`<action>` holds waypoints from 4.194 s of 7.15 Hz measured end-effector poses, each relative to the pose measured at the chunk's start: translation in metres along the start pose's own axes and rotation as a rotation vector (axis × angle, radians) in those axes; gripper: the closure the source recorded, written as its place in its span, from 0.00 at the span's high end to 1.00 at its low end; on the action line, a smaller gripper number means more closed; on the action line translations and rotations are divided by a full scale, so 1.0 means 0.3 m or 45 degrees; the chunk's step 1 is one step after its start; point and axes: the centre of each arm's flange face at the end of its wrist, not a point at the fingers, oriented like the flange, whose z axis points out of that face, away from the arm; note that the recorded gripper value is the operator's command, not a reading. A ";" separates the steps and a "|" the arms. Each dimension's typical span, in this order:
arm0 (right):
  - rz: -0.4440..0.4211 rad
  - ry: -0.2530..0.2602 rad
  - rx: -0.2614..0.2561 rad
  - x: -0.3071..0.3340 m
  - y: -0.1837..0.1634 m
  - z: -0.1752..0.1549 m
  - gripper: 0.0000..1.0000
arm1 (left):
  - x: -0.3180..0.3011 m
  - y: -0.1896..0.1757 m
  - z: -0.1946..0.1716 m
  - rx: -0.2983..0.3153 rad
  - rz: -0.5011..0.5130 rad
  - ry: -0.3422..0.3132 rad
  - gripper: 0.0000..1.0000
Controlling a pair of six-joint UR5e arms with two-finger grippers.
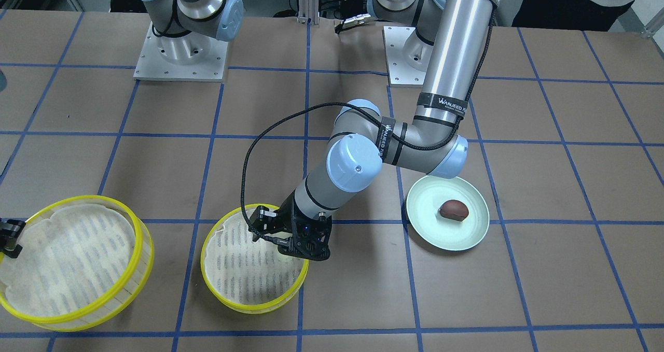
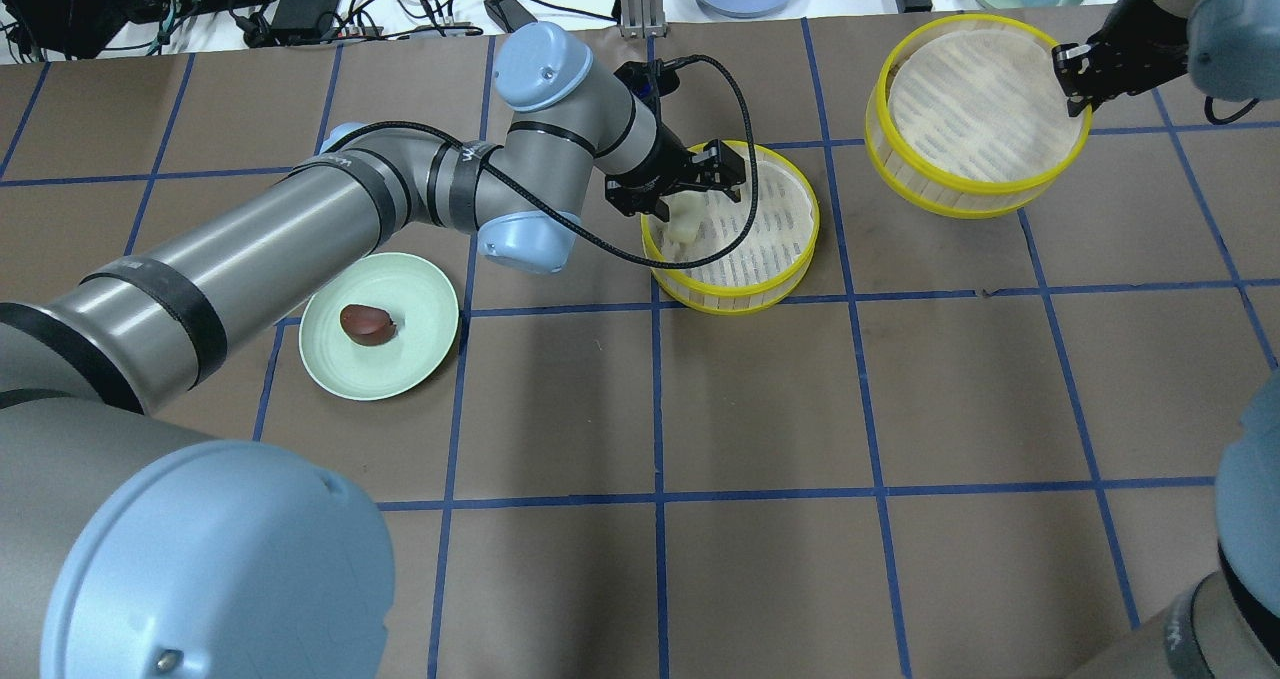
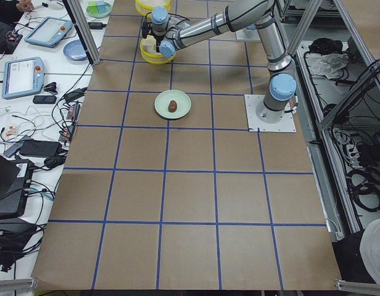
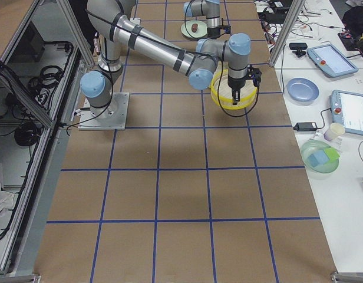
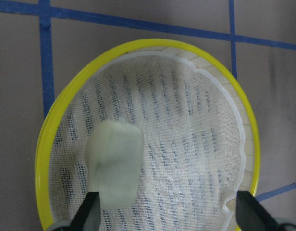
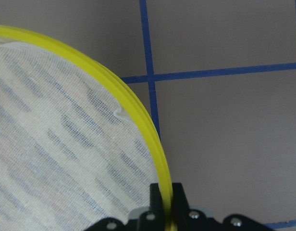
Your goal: Stack buns with steamer
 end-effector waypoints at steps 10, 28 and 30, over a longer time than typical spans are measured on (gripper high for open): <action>0.198 -0.034 -0.169 -0.803 0.218 0.047 0.00 | -0.820 -0.035 -0.503 -0.424 0.369 -0.519 1.00; 0.236 -0.022 -0.165 -0.831 0.221 0.181 1.00 | -1.152 0.081 -0.336 -0.544 0.120 -0.428 0.00; 0.202 -0.025 -0.124 -0.795 0.195 0.117 1.00 | -1.125 0.030 -0.394 -0.483 0.120 -0.450 0.00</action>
